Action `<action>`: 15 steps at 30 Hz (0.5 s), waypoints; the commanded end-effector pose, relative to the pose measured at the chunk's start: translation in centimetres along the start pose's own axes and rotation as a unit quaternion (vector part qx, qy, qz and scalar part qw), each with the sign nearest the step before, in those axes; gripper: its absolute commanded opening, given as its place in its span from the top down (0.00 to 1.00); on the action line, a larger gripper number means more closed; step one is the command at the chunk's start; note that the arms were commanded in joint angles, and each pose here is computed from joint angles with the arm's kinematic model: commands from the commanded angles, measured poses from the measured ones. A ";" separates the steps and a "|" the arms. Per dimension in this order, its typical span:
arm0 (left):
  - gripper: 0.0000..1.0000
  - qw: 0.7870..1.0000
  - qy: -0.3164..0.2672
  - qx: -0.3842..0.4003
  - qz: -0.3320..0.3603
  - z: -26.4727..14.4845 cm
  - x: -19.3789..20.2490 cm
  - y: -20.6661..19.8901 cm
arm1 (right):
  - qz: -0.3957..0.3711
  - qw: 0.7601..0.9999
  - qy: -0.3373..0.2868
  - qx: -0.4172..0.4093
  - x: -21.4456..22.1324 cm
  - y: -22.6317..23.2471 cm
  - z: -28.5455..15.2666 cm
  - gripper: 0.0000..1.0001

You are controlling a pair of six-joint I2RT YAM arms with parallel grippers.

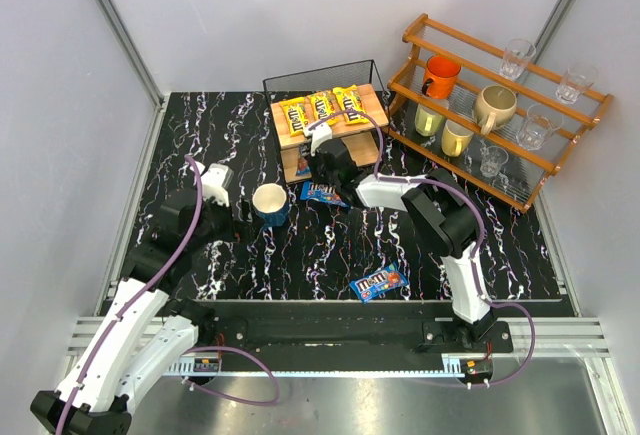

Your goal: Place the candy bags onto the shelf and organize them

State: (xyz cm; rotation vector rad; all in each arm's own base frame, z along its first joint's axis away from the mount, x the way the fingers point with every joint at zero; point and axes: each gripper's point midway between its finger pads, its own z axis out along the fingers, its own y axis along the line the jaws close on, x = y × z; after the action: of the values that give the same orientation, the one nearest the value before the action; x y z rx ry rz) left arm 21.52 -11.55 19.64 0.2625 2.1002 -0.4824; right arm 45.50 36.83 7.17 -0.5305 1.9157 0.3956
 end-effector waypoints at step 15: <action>0.01 1.000 -0.021 0.012 0.003 0.1 -1.3 -0.5 | 0.037 0.996 -0.068 0.034 -4.3 -1.8 -3.8 0.43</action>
State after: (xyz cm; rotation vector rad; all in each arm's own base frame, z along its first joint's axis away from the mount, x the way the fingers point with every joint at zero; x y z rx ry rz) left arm 21.62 -11.59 19.37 0.2627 2.1122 -0.4806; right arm 44.84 35.19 7.12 -0.5070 1.9205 0.3573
